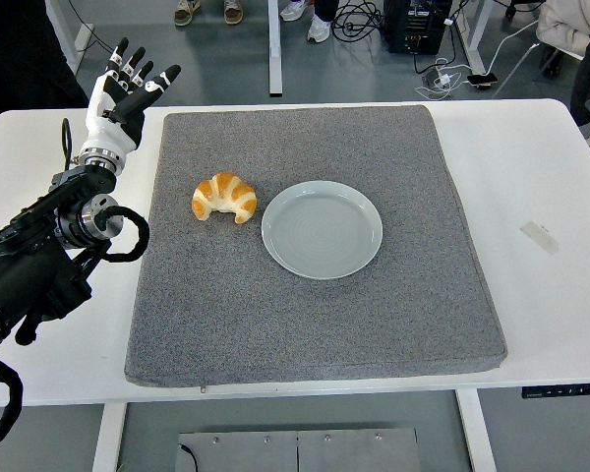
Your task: Place the bread on the plate
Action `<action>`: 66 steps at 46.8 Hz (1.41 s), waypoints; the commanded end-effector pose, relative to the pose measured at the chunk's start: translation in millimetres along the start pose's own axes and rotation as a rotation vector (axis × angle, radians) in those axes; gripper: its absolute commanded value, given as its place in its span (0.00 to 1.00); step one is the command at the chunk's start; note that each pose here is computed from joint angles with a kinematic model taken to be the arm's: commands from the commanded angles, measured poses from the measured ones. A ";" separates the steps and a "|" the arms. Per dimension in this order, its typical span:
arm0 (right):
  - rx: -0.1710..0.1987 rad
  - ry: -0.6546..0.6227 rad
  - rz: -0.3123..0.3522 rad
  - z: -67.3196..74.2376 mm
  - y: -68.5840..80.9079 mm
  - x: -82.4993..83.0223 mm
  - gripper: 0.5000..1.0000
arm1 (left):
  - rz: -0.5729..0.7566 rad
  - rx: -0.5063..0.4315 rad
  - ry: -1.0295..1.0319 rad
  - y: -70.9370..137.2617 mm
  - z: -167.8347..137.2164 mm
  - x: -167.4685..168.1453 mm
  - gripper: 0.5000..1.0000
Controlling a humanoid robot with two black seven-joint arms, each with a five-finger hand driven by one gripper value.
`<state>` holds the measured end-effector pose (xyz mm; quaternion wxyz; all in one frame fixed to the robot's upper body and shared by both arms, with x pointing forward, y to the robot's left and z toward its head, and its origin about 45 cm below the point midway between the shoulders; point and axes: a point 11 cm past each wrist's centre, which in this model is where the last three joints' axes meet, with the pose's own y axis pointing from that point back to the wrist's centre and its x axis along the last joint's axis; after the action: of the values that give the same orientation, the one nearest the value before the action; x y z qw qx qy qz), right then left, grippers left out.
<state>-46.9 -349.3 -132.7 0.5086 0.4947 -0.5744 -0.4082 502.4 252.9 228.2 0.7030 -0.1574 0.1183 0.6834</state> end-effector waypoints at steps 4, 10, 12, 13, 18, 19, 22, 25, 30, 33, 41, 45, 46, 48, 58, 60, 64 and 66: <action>0.000 0.000 -0.001 0.2 0.0 -0.1 1.00 | -0.034 0.013 -0.039 0.5 -1.5 -5.3 0.96; 0.000 0.000 -0.001 0.2 0.0 -0.1 1.00 | -0.037 0.005 -0.066 -1.2 6.7 0.8 0.96; 0.000 0.000 -0.001 0.2 0.0 -0.1 1.00 | -0.042 0.003 -0.085 -0.9 10.8 4.9 0.96; 0.001 0.000 -0.001 -0.7 -0.1 -0.1 1.00 | -0.051 0.005 -0.095 -0.5 12.2 5.1 0.96; 0.001 0.000 -0.001 -0.7 -0.1 -0.1 1.00 | -0.119 0.001 -0.161 0.9 27.5 2.4 0.96; 0.001 0.000 -0.001 -0.7 -0.1 -0.1 1.00 | -0.131 -0.002 -0.177 0.8 32.3 2.5 0.96; 0.000 0.000 -0.001 0.2 0.0 -0.1 1.00 | -0.161 -0.009 -0.222 0.3 44.5 3.1 0.96; 0.000 0.000 -0.001 0.2 0.0 -0.1 1.00 | -0.182 -0.010 -0.262 -0.2 51.9 3.0 0.96; 0.000 0.000 -0.001 0.2 0.0 -0.1 1.00 | -0.239 0.011 -0.372 0.0 51.8 -2.3 0.96; 0.001 0.000 -0.001 -0.7 -0.1 -0.1 1.00 | -0.277 0.033 -0.447 2.2 44.8 -5.6 0.96; 0.001 0.000 -0.001 -0.7 -0.1 -0.1 1.00 | -0.366 0.080 -0.626 5.7 31.8 -14.6 0.96; 0.000 0.000 -0.001 0.2 0.0 -0.1 1.00 | -0.430 0.090 -0.680 9.2 26.4 -27.6 0.96; 0.001 0.000 0.001 -0.7 -0.1 0.1 1.00 | -0.448 0.089 -0.695 10.1 26.0 -31.6 0.96; 0.000 0.000 -0.001 0.2 0.0 -0.1 1.00 | -0.477 0.090 -0.736 12.6 22.8 -36.4 0.96; 0.000 0.000 -0.001 0.2 0.0 -0.1 1.00 | -0.582 0.114 -0.999 25.5 1.9 -46.7 0.96; 0.000 0.000 -0.001 0.2 0.0 -0.1 1.00 | -0.595 0.117 -1.041 27.6 1.5 -43.5 0.96; 0.001 0.000 -0.001 -0.7 -0.1 -0.1 1.00 | -0.611 0.126 -1.102 30.1 4.3 -34.3 0.96; 0.000 0.000 -0.001 0.2 0.0 -0.1 1.00 | -0.616 0.125 -1.120 29.4 6.9 -32.8 0.96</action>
<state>-46.4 -349.3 -132.7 0.5083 0.4951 -0.5745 -0.4080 471.3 222.3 243.7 0.8325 0.2300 -0.2688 0.4264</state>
